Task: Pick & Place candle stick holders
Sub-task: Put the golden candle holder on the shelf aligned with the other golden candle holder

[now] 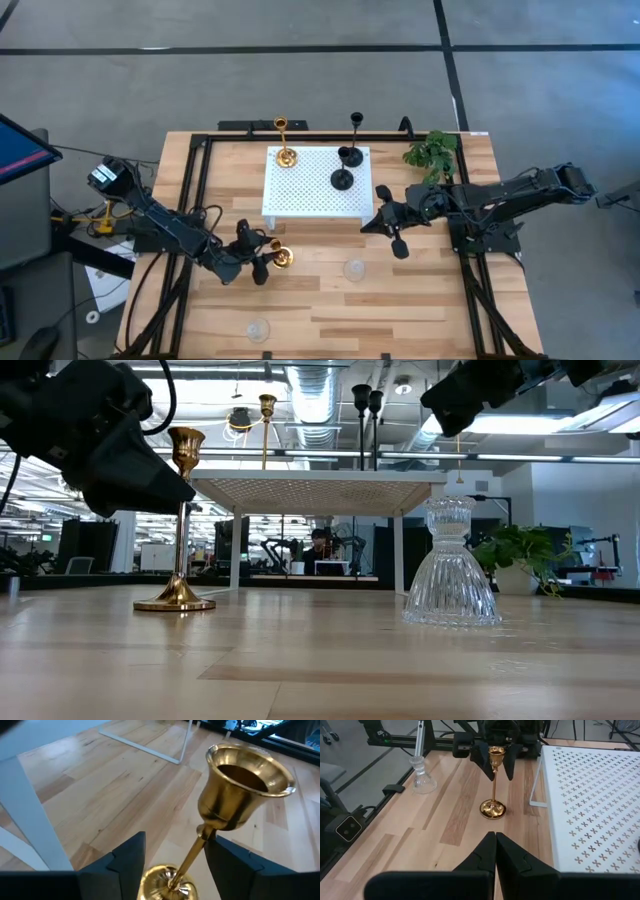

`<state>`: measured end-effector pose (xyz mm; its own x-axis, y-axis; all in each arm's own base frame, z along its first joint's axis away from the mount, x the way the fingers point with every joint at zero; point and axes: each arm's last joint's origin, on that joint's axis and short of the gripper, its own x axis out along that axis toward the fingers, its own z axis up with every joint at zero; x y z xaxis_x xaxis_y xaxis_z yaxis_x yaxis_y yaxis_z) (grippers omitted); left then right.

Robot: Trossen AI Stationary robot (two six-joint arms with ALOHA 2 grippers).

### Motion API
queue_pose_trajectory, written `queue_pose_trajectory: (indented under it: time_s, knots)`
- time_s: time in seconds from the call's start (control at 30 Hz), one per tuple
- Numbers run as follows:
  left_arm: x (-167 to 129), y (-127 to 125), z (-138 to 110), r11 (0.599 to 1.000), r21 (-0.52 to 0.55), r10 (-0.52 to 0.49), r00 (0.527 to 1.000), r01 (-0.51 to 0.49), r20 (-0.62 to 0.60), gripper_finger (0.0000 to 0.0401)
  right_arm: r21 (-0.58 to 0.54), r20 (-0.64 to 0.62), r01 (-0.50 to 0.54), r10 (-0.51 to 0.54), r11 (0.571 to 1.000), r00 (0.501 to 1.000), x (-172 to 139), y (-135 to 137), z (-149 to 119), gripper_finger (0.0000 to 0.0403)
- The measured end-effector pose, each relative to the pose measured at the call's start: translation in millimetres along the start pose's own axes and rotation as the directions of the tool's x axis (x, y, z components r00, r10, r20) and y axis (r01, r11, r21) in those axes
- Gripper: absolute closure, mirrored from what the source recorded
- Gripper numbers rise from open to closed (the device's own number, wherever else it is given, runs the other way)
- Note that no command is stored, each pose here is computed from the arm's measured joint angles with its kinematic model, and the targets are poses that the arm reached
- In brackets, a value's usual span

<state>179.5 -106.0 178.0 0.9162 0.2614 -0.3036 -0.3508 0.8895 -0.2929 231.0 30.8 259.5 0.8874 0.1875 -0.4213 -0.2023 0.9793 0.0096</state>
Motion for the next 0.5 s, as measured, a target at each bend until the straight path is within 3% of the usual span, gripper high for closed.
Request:
queue_pose_trajectory:
  time_s: [0.5]
  knots:
    - [11.7,-2.8,-4.5,1.0,-0.03,0.009,1.0,-0.008,0.021,0.0272,0.0,0.0,0.0,0.0,1.0,1.0,0.0,0.0,0.0,0.0403]
